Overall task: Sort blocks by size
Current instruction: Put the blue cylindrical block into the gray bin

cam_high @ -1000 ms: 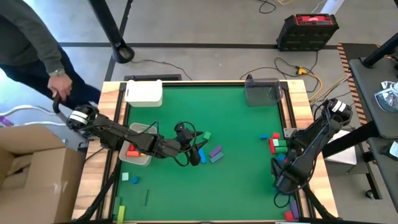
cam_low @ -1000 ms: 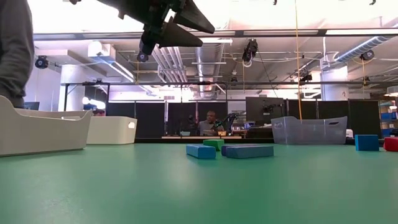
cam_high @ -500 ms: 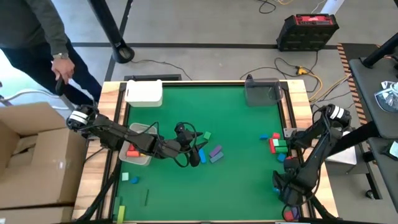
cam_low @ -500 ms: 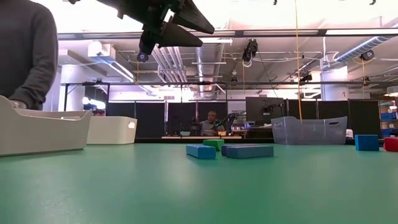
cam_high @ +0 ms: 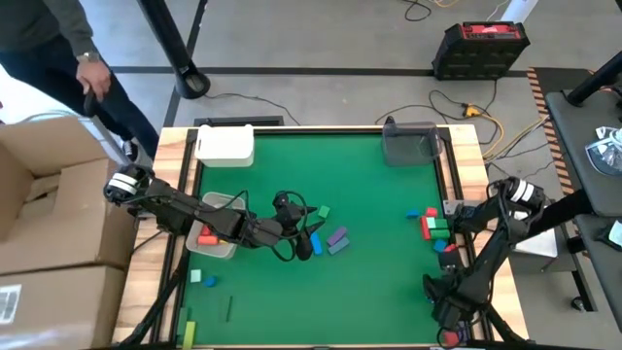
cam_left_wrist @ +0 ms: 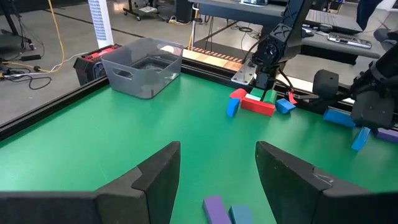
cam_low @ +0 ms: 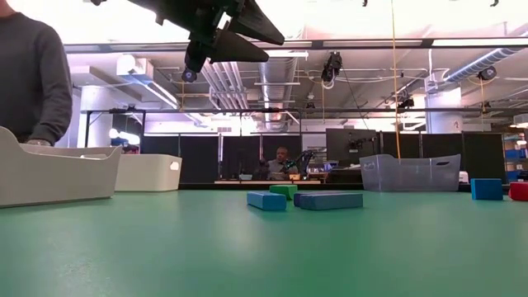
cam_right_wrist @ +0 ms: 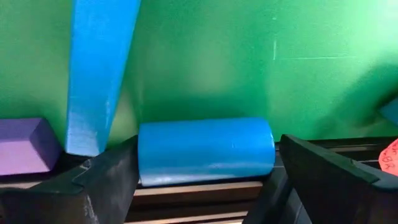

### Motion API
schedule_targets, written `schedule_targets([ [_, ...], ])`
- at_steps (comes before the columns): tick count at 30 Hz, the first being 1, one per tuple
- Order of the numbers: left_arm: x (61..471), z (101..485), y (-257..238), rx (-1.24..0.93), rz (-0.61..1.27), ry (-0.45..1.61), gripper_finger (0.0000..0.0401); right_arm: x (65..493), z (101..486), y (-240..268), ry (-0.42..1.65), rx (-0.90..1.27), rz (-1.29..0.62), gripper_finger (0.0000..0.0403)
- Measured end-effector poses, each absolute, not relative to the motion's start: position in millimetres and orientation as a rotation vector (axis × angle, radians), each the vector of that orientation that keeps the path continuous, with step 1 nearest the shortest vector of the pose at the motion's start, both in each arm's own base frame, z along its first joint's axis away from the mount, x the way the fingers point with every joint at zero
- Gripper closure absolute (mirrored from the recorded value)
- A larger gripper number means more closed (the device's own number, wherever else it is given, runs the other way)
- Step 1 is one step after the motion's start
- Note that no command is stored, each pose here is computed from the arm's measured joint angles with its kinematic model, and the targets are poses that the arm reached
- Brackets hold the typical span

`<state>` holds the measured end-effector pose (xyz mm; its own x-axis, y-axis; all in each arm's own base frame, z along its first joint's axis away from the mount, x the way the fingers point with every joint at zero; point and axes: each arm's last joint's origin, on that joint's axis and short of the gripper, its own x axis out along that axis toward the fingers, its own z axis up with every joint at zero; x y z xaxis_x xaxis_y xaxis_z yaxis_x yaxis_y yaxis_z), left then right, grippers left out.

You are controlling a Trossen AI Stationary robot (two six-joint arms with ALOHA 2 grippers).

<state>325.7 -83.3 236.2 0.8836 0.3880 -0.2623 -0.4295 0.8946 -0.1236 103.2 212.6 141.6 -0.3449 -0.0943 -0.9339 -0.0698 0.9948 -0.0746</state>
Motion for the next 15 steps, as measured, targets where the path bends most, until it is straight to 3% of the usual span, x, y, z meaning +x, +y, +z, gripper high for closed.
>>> schedule_targets([
  [7, 325, 236, -87, -0.148, 0.414, 0.241, 0.0207, 104, 139, 214, 1.923, -0.111, -0.01, 0.0043],
  [15, 315, 238, -116, -0.027, 0.371, 0.238, 0.0207, 103, 141, 213, 1.916, -0.11, 0.015, 0.0122],
])
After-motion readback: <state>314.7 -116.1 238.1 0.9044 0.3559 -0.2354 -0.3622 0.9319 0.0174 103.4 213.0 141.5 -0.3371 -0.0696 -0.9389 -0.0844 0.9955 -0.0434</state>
